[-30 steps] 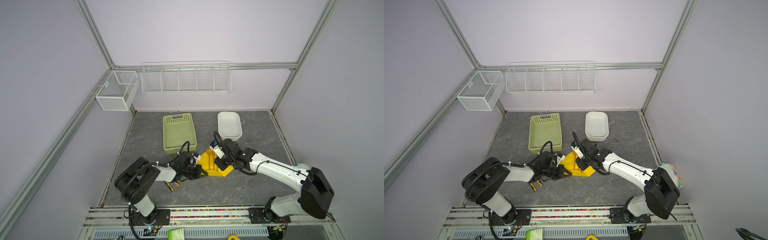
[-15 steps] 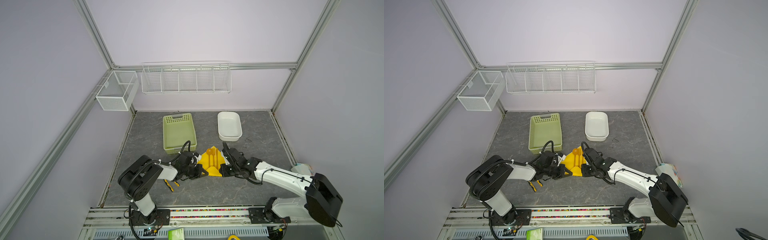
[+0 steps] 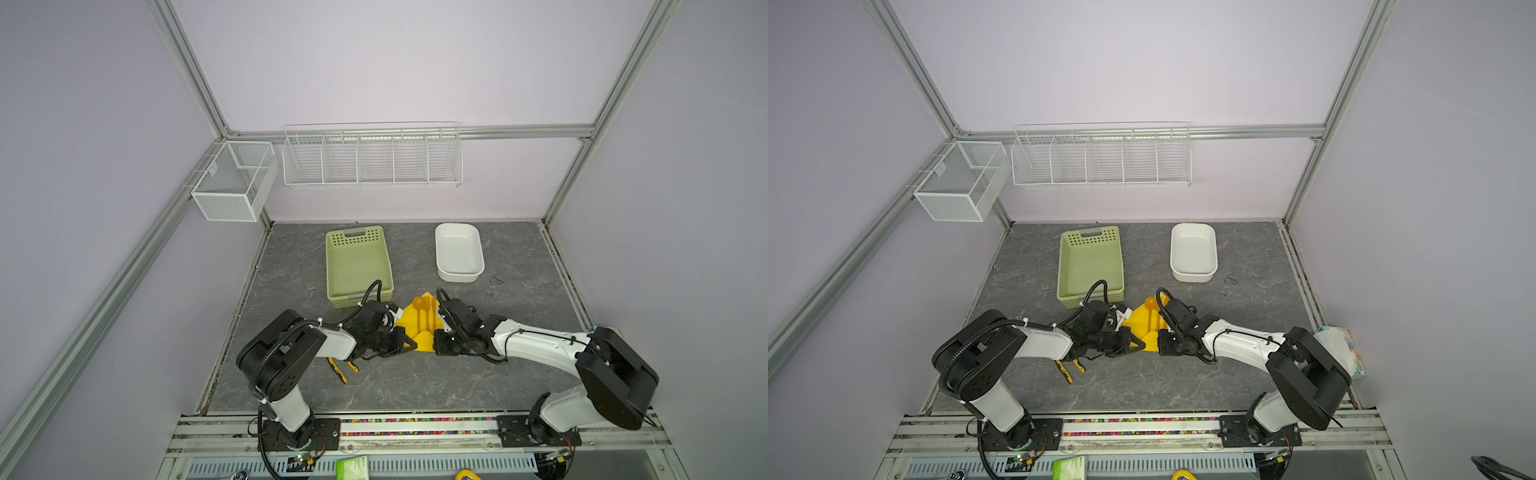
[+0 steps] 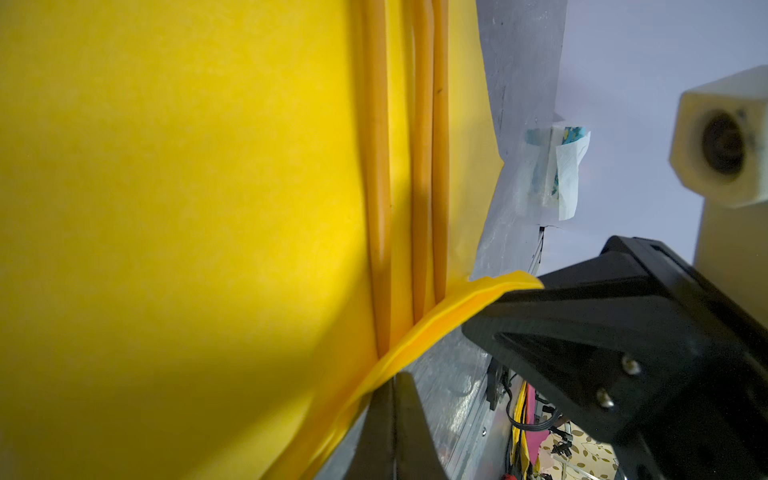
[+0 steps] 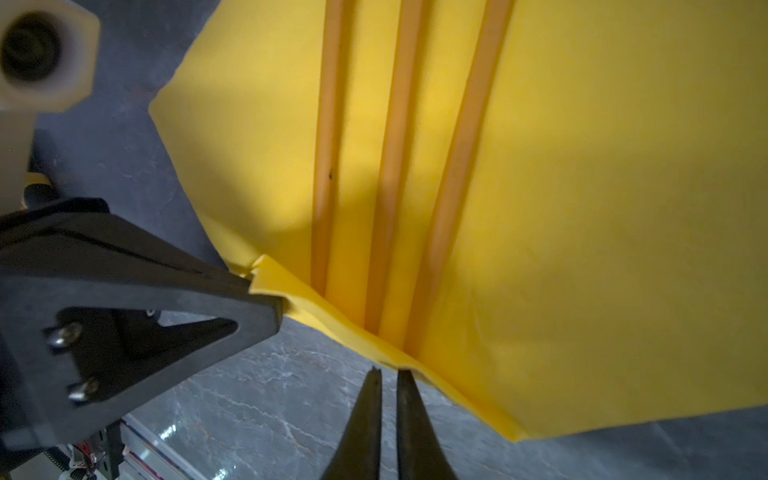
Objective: Place the utensils on the paper napkin and roll it up
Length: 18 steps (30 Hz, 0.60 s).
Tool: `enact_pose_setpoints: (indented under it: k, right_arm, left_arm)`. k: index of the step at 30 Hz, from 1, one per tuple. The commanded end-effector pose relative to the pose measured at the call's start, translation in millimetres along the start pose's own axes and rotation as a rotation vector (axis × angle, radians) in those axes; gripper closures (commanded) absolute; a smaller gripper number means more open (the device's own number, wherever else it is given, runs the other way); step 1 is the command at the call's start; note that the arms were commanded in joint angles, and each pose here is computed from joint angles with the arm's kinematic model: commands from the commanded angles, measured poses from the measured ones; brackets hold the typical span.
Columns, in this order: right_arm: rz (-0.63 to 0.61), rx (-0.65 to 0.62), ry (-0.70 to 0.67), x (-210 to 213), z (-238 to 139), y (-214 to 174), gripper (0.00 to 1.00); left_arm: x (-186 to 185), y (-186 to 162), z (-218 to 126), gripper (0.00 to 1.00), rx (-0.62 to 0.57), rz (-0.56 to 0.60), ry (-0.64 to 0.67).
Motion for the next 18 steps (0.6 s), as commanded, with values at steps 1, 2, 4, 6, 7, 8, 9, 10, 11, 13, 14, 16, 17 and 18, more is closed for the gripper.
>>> enact_pose_setpoints:
  k: [1,2,4,6,7,8,9,10,11,13,14,16,17,18]
  right_arm:
    - [0.048,-0.005,-0.059,-12.2,1.6,-1.2,0.87]
    - [0.052,-0.006,-0.070,-14.1,1.1,-0.9,0.87]
    - [0.054,-0.006,-0.083,-16.2,0.2,-1.1,0.87]
    - [0.058,-0.009,-0.088,-17.7,-0.7,-1.8,0.87]
    - [0.060,-0.010,-0.090,-18.2,-0.7,-2.2,0.87]
    - [0.062,-0.011,-0.087,-17.8,-1.3,-1.9,0.87]
    - [0.067,-0.012,-0.087,-18.3,-1.4,-1.8,0.87]
    - [0.069,-0.010,-0.085,-18.1,-1.3,-2.0,0.87]
    - [0.074,-0.007,-0.081,-18.0,-0.9,-2.6,0.87]
    - [0.083,-0.005,-0.060,-15.5,-0.5,-2.4,0.87]
    - [0.090,-0.003,-0.048,-14.6,0.1,-2.4,0.87]
    - [0.102,0.001,-0.030,-13.5,2.1,-3.2,0.88]
    - [0.107,0.004,-0.026,-13.4,3.3,-3.9,0.88]
    - [0.111,0.006,-0.023,-13.5,4.3,-3.9,0.88]
  left_arm:
    - [-2.7,8.8,4.2,1.00,-0.011,0.003,0.011]
    - [-2.6,9.2,4.6,1.00,-0.011,0.003,0.012]
    - [-1.2,8.9,5.3,1.00,-0.009,-0.001,0.016]
    - [0.6,8.3,6.1,1.00,-0.005,-0.007,0.021]
    - [1.1,8.1,6.1,1.00,-0.005,-0.008,0.024]
    - [2.0,8.0,6.2,1.00,-0.005,-0.010,0.029]
    - [3.3,7.4,6.5,1.00,-0.002,-0.012,0.034]
    - [3.9,7.1,6.4,1.00,-0.001,-0.014,0.037]
    - [5.0,6.4,6.9,1.00,0.001,-0.015,0.041]
    - [5.9,5.9,6.3,1.00,0.002,-0.016,0.047]
    - [6.7,5.4,6.3,1.00,0.004,-0.018,0.051]
    - [8.2,5.2,6.5,1.00,0.005,-0.018,0.059]
    - [9.1,4.6,6.5,1.00,0.008,-0.020,0.063]
    - [9.8,4.3,6.6,1.00,0.009,-0.020,0.066]
Point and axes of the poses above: each gripper's point midway between its finger pads, its own z axis out along the fingers, its own x axis along the line the jaws close on, y = z × x, the point moved 3 cm from there along -z, back along the fingers, and after that the axes turned 4 degrees about z, right-handed, at the moved point
